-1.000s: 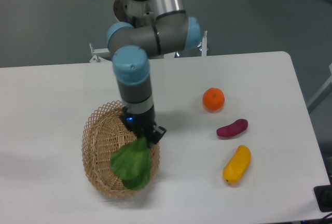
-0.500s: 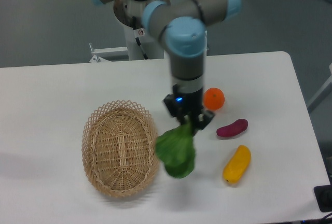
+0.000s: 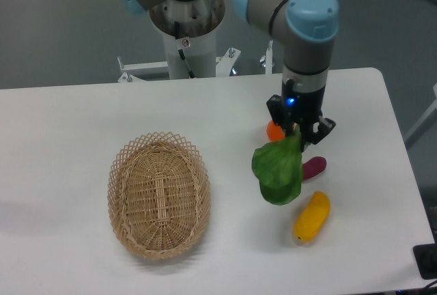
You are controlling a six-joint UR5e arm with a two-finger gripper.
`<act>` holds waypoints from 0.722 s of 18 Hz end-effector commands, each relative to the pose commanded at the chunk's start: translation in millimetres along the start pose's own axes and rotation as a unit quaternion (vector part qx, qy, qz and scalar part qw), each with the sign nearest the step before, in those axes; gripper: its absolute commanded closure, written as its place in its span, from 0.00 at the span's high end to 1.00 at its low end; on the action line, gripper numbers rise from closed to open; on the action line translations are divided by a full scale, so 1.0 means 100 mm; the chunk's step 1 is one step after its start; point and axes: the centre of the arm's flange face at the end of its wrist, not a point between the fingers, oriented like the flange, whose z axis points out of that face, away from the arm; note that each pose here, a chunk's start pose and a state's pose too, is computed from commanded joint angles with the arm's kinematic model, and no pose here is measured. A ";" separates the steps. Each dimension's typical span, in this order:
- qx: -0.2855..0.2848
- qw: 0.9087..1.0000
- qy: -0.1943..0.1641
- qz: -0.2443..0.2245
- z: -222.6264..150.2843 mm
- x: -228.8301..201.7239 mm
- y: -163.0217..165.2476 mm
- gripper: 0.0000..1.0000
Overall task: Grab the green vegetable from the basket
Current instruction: 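Carry the held bok choy toward the orange and sweet potato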
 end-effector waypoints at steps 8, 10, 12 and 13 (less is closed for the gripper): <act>-0.001 1.000 0.000 -0.004 -0.12 -0.03 0.01 0.41; -0.001 1.000 0.000 -0.002 -0.12 -0.03 0.01 0.41; 0.000 1.000 0.002 -0.003 -0.11 -0.02 0.01 0.41; 0.000 1.000 0.001 -0.002 -0.11 -0.02 0.00 0.41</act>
